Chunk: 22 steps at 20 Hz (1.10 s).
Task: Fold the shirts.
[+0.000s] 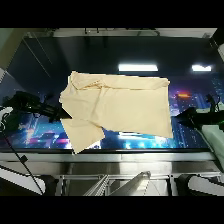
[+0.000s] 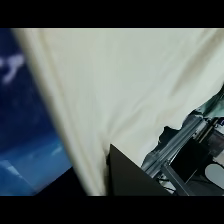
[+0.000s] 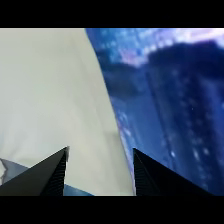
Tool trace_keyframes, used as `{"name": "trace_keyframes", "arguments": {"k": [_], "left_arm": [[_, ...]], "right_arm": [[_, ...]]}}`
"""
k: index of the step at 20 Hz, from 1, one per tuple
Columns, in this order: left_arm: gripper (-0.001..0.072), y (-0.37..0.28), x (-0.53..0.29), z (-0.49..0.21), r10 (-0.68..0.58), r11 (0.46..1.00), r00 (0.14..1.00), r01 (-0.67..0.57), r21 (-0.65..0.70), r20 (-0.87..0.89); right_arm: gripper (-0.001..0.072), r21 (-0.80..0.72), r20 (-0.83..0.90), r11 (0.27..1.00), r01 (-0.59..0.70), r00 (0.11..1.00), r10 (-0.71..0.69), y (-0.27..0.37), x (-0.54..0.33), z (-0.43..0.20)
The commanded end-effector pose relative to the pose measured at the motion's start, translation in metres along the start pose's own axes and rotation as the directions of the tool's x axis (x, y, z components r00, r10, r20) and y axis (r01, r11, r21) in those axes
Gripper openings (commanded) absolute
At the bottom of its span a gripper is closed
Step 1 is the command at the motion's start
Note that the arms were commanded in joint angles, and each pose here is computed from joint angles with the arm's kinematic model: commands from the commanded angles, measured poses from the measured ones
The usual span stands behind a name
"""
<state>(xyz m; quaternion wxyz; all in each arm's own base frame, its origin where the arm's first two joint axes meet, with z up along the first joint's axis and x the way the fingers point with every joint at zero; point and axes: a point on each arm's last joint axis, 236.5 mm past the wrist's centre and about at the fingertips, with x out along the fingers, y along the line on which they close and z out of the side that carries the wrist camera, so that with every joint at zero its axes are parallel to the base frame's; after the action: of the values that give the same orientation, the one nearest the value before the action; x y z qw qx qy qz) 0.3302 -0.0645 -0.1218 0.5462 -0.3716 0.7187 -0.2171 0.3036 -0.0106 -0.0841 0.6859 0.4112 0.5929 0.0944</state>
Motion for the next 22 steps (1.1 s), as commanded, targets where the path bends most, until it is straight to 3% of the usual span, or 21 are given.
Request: {"name": "trace_keyframes", "arguments": {"k": [1, 8, 9, 10, 11, 13, 15, 16, 18, 19, 20, 22], "left_arm": [[0.0040, 0.003, 0.001, -0.011, -0.035, 0.999, 0.999, 0.035, -0.006, -0.026], [0.0040, 0.002, 0.003, -0.014, -0.040, 0.999, 0.999, 0.040, 0.004, -0.034], [0.0040, 0.002, 0.003, -0.014, -0.041, 0.999, 0.999, 0.041, 0.004, -0.036], [0.0040, -0.001, 0.003, -0.014, -0.055, 0.998, 0.998, 0.055, 0.002, -0.037], [0.0039, -0.009, 0.002, -0.013, -0.090, 0.996, 0.995, 0.090, -0.001, -0.032], [0.0025, -0.034, -0.005, -0.011, -0.175, 0.983, 0.984, 0.177, 0.041, -0.030], [0.0022, -0.065, -0.023, -0.017, -0.245, 0.961, 0.968, 0.249, 0.121, -0.049], [0.0021, -0.092, -0.039, -0.025, -0.303, 0.932, 0.951, 0.310, 0.188, -0.066], [0.0021, -0.153, -0.082, -0.054, -0.406, 0.819, 0.906, 0.419, 0.391, -0.121], [0.0022, -0.178, -0.101, -0.061, -0.407, 0.784, 0.911, 0.389, 0.484, -0.072], [0.0021, -0.207, -0.124, -0.072, -0.416, 0.712, 0.909, 0.342, 0.613, -0.023], [0.0022, -0.282, -0.179, -0.117, -0.457, 0.500, 0.887, 0.189, 0.845, 0.072]], "right_arm": [[0.0469, 0.076, -0.076, 0.997, 0.033, 0.997, -0.028, -0.017, 0.012, -0.027], [0.0455, 0.045, -0.225, 0.999, 0.006, 0.974, 0.004, 0.003, 0.066, -0.076], [0.0368, 0.030, -0.209, 0.999, -0.037, 0.977, 0.043, 0.016, 0.071, -0.072], [0.0181, -0.001, -0.186, 0.995, -0.098, 0.978, 0.096, 0.033, 0.073, -0.066], [0.0154, -0.017, -0.162, 0.989, -0.148, 0.976, 0.143, 0.047, 0.071, -0.058], [0.0022, -0.067, -0.125, 0.972, -0.224, 0.969, 0.215, 0.073, 0.056, -0.042], [0.0021, -0.155, -0.079, 0.954, -0.258, 0.965, 0.249, 0.098, 0.028, -0.027], [0.0021, -0.222, -0.044, 0.936, -0.272, 0.962, 0.269, 0.116, 0.004, -0.020], [0.0021, -0.370, 0.071, 0.886, -0.280, 0.942, 0.328, 0.157, -0.058, -0.009], [0.0021, -0.444, 0.152, 0.853, -0.275, 0.915, 0.373, 0.180, -0.096, -0.006], [0.0021, -0.526, 0.246, 0.811, -0.257, 0.866, 0.435, 0.208, -0.140, -0.006], [0.0021, -0.667, 0.423, 0.727, -0.163, 0.720, 0.550, 0.261, -0.228, -0.017]]}}
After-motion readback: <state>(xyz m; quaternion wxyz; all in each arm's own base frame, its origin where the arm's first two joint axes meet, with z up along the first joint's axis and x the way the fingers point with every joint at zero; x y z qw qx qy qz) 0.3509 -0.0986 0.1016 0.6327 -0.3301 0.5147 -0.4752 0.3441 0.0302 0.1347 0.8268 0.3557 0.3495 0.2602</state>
